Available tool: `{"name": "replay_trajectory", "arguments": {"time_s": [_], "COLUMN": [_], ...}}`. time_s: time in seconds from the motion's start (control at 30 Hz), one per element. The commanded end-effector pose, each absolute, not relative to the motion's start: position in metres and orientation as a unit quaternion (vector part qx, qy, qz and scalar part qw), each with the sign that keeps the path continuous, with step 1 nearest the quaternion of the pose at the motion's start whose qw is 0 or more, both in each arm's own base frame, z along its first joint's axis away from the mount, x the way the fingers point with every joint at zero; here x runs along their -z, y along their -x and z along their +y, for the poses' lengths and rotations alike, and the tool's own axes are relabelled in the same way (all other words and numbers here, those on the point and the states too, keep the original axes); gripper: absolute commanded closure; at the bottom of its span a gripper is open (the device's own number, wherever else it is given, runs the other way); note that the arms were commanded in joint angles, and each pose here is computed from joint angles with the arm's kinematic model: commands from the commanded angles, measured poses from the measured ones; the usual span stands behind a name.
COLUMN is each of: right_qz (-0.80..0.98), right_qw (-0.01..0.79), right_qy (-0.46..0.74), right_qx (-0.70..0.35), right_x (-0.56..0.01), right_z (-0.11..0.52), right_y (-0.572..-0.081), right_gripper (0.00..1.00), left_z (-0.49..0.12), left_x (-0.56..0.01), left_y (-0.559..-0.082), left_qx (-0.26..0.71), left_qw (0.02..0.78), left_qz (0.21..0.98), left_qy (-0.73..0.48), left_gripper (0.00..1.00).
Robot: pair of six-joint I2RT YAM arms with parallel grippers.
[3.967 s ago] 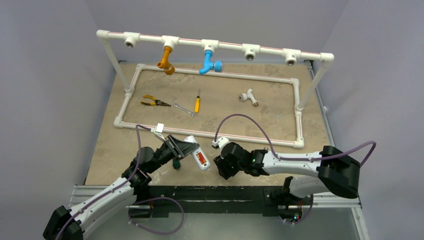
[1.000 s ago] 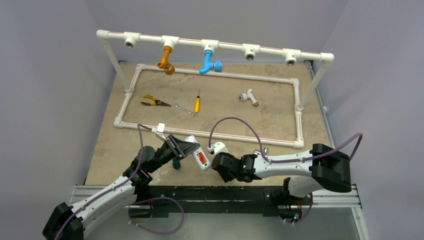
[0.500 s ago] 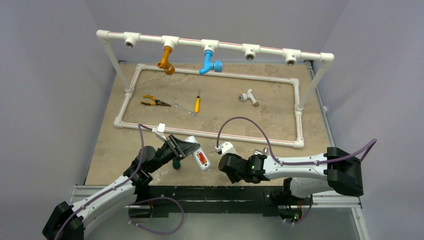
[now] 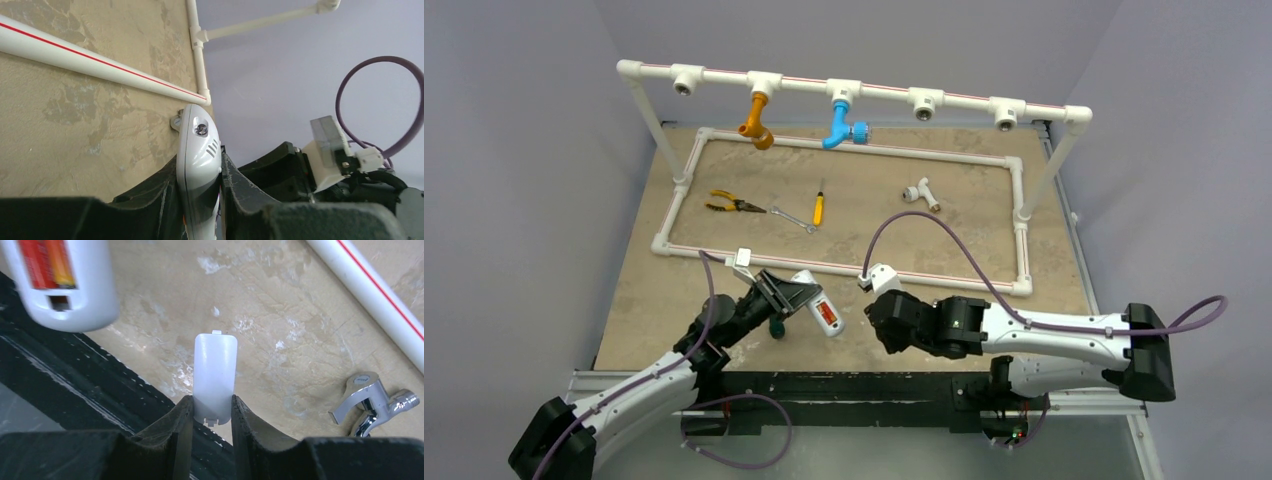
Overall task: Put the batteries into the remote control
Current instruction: Pick up the battery cover at the center of the board, then load the battery cover into the remote control.
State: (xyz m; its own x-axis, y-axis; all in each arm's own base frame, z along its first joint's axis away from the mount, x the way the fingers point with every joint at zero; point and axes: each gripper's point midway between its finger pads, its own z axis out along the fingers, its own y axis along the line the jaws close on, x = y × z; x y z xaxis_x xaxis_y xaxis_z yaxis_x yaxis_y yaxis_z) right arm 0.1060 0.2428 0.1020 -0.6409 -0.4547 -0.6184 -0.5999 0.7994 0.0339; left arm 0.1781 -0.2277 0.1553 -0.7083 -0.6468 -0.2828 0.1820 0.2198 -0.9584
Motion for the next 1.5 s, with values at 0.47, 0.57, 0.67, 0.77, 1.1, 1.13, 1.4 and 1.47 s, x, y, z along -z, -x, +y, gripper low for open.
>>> {"name": "replay_trajectory", "arguments": {"time_s": [0.47,0.57,0.67,0.77,1.1,1.13,1.4,1.47], "right_qz": [0.859,0.86,0.863,0.865,0.867,0.868,0.87,0.87], "right_qw": [0.355,0.348,0.344,0.34,0.315,0.314,0.317,0.321], "right_qy": [0.318,0.324,0.323,0.32,0.325,0.324,0.325,0.323], "right_qx": [-0.185,-0.183,-0.181,-0.185,-0.21,-0.209,-0.192,-0.19], "right_x": [-0.202,-0.204,-0.206,-0.206,-0.201,-0.199,-0.194,-0.194], "right_z": [0.295,0.305,0.313,0.32,0.345,0.347,0.353,0.353], "right_y": [-0.117,-0.118,-0.119,-0.119,-0.112,-0.113,-0.119,-0.12], "right_gripper": [0.75,0.74,0.75,0.75,0.74,0.74,0.74,0.74], "left_z": [-0.225,-0.225,-0.226,-0.227,-0.227,-0.227,-0.229,-0.229], "left_x": [-0.164,-0.164,-0.165,-0.166,-0.177,-0.178,-0.179,-0.178], "left_y": [-0.189,-0.189,-0.188,-0.187,-0.185,-0.185,-0.183,-0.183], "left_qx": [0.604,0.603,0.603,0.605,0.614,0.615,0.615,0.615], "left_qw": [0.381,0.385,0.386,0.387,0.404,0.406,0.405,0.405], "left_qz": [0.679,0.68,0.68,0.68,0.665,0.665,0.665,0.666], "left_qy": [0.168,0.163,0.157,0.15,0.129,0.128,0.12,0.118], "left_gripper": [1.0,1.0,1.0,1.0,1.0,1.0,1.0,1.0]}}
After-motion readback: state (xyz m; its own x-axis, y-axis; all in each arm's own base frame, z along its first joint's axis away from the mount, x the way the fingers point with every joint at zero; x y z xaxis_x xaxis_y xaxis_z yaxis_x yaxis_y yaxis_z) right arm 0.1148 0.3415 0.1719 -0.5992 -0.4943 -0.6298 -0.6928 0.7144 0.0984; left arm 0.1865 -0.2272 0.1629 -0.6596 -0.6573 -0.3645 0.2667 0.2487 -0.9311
